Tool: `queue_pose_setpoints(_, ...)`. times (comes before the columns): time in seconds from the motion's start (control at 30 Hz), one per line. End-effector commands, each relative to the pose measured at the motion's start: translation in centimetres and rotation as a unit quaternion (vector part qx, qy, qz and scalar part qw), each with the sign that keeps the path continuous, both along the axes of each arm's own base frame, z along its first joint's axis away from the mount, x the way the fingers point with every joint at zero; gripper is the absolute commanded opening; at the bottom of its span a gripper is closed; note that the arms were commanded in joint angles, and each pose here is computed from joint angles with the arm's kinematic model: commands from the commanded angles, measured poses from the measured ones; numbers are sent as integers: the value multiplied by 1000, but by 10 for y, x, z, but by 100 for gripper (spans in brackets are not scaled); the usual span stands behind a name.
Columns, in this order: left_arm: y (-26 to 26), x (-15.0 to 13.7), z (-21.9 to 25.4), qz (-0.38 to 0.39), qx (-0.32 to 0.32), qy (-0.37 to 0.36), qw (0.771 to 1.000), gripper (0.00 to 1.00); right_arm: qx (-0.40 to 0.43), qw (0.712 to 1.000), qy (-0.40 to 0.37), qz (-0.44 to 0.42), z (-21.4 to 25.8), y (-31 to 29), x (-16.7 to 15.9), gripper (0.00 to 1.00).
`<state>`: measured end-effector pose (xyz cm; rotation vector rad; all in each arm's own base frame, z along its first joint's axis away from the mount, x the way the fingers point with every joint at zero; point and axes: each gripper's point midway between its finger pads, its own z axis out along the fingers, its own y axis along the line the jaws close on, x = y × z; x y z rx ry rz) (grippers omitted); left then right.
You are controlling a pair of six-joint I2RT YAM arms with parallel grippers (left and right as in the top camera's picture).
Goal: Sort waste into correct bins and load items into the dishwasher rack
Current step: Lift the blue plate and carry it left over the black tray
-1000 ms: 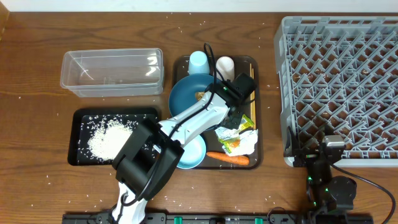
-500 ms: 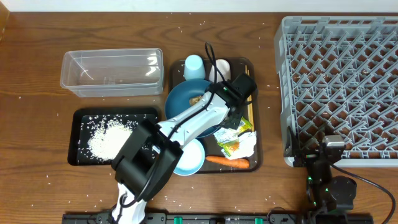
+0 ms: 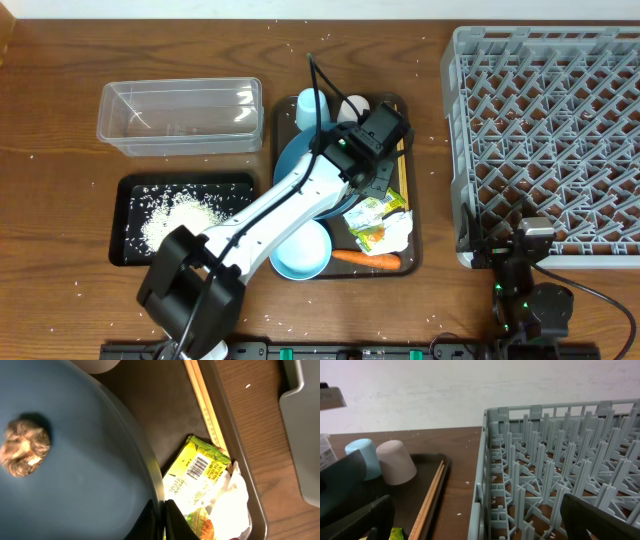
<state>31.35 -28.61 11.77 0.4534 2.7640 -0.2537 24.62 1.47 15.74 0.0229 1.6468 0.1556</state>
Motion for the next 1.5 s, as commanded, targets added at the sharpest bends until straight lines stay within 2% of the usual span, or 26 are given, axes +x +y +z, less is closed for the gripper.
queue_pose_setpoints(0.0, 4, -2, 19, 24, -19, -10, 999, 6, -7, 1000, 2, -5, -1, -2, 0, 99)
queue_pose_setpoints(0.3, 32, -23, 88, 66, -67, -38, 995, 6, -7, 1000, 2, -5, -1, -2, 0, 99)
queue_pose_setpoints(0.6, 109, -30, 132, 193, -103, -38, 975, 6, -7, 1000, 2, -5, -1, -2, 0, 99)
queue_pose_setpoints(0.77, 126, -31, 135, 216, -128, -14, 968, 6, -7, 1000, 2, -5, -1, -2, 0, 99)
queue_pose_setpoints(0.87, 131, -28, 137, 227, -164, 13, 960, 6, -7, 1000, 2, -5, -1, -2, 0, 99)
queue_pose_setpoints(0.97, 145, -21, 140, 250, -197, 31, 947, 6, -7, 1000, 2, -5, -1, -2, 0, 99)
queue_pose_setpoints(1.2, 175, -13, 155, 253, -290, 62, 921, 6, -7, 1000, 2, -5, -1, -2, 0, 99)
queue_pose_setpoints(1.47, 199, -19, 144, 270, -356, 108, 888, 6, -7, 1000, 2, -5, -1, -2, 0, 99)
